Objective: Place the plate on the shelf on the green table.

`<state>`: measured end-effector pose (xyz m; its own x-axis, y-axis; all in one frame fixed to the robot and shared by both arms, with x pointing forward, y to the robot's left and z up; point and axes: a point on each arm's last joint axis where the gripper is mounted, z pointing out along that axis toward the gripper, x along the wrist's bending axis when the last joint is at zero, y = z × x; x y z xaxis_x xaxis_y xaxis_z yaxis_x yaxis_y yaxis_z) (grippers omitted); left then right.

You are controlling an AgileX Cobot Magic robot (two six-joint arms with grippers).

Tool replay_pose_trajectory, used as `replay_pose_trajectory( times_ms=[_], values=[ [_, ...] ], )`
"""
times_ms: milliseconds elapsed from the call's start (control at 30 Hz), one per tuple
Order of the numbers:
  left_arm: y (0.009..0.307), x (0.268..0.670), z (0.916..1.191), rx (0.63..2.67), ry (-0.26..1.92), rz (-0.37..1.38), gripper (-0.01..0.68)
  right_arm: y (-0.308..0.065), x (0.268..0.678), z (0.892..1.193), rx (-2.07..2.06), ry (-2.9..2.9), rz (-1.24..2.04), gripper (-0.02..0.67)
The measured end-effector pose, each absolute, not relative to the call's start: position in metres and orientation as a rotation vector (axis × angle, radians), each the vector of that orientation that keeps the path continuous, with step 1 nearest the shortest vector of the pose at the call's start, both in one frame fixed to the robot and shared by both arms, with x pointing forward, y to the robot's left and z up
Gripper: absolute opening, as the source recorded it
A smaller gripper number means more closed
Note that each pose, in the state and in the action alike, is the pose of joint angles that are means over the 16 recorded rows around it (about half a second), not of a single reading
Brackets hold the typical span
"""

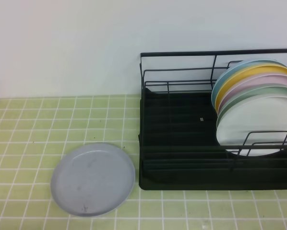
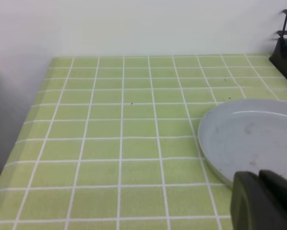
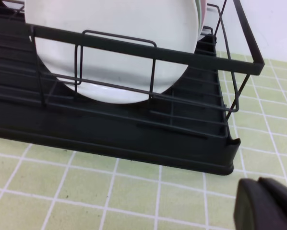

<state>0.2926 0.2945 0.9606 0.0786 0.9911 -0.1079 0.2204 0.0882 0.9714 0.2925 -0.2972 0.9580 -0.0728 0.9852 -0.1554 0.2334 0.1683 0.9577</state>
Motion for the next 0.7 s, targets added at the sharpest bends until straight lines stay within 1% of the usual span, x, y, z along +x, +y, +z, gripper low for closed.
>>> replay_pose_trajectory(
  times_ms=[700],
  values=[
    [0.2945,0.2926,0.9606,1.332,1.343,0.958,-0.003,-0.2972,0.2926,0.9575,1.228,1.494,1.003,-0.003]
  ],
)
